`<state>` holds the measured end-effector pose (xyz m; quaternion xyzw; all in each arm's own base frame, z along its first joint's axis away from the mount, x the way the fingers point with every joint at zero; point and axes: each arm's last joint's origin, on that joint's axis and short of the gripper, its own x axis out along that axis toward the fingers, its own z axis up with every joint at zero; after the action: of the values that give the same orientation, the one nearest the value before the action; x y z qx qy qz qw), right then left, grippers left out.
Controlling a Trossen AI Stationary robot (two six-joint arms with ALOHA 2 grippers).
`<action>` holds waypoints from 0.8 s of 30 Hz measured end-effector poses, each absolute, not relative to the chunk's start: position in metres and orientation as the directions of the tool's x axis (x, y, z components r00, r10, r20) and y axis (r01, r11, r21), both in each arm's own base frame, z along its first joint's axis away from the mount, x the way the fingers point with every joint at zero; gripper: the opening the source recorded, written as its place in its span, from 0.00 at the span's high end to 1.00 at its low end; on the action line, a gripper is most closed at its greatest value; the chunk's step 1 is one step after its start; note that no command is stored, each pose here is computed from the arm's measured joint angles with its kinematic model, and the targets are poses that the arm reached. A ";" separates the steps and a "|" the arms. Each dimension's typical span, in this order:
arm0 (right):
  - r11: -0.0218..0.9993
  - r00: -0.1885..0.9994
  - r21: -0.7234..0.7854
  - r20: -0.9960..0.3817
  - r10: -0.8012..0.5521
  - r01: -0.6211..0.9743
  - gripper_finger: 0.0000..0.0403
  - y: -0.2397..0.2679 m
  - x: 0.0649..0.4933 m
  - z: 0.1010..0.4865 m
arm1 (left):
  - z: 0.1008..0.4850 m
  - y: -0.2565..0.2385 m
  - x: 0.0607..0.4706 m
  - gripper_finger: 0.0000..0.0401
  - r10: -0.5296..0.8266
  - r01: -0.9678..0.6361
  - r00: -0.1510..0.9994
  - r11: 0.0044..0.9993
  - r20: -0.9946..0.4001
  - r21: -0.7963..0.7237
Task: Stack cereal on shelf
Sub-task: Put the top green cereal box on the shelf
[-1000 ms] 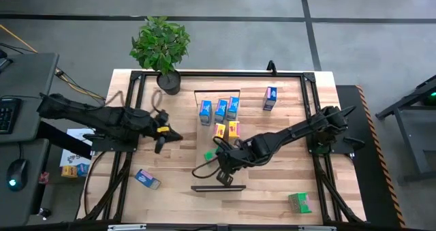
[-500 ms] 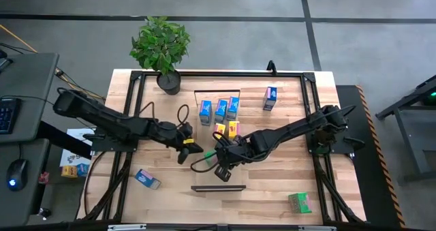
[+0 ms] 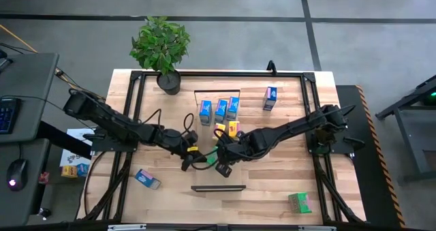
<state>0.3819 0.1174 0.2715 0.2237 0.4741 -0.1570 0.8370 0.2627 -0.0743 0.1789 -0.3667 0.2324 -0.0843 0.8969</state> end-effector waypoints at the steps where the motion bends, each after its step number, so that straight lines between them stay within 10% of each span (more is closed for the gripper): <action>1: 0.851 0.502 0.221 -0.863 -0.057 0.477 1.00 0.116 0.382 0.272 | 0.179 -0.076 0.264 1.00 -0.325 -0.014 0.879 0.714 -0.349 -0.700; 24: 0.870 0.408 0.130 -0.909 -0.088 0.476 1.00 0.130 0.320 0.314 | 0.174 -0.056 0.261 1.00 -0.273 -0.062 0.805 0.844 -0.526 -0.533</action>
<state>0.3200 0.1303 0.3145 0.1881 0.5159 -0.1724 0.8177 0.2606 -0.0562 0.1736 -0.2733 0.3067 -0.0578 0.9099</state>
